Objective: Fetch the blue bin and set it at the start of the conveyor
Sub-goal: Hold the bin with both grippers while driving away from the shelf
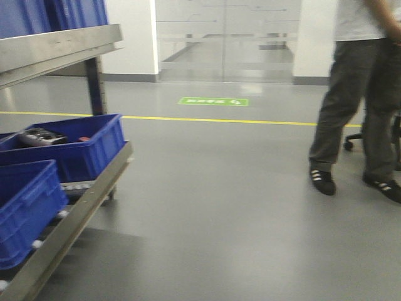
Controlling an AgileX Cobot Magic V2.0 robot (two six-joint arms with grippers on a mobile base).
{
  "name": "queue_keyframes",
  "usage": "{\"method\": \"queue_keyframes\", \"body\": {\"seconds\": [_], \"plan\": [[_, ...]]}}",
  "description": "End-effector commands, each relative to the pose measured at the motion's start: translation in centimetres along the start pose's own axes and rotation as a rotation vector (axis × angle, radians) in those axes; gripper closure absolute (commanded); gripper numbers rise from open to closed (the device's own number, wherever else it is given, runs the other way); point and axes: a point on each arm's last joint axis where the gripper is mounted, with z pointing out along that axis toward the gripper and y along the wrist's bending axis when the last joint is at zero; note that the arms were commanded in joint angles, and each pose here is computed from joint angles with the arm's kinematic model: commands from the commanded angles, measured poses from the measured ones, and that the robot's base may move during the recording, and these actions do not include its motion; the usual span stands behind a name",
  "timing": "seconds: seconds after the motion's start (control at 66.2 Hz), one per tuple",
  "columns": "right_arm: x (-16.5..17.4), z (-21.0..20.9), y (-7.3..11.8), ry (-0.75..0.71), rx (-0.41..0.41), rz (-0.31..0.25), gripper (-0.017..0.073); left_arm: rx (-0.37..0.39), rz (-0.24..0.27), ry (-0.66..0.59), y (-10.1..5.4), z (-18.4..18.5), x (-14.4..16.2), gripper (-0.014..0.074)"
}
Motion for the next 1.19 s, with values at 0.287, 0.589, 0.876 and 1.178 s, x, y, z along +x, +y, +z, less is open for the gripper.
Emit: {"method": "queue_keyframes", "body": {"seconds": [0.287,0.589,0.876,1.178], "plan": [[-0.5,-0.75,-0.41,-0.041,0.016,-0.019,0.0718,0.024,0.007,-0.055,-0.11,-0.88,-0.64,0.0705],[-0.49,-0.75,-0.4,-0.04,0.015,-0.017,0.0718,0.026,0.007,-0.059,-0.13,-0.88,-0.67,0.0705],[-0.49,-0.75,-0.4,-0.04,0.015,-0.017,0.0718,0.026,0.007,-0.059,-0.13,-0.88,-0.67,0.0705],[-0.49,-0.75,-0.4,-0.04,0.015,-0.017,0.0718,0.026,0.007,-0.059,-0.13,-0.88,-0.67,0.0705]]}}
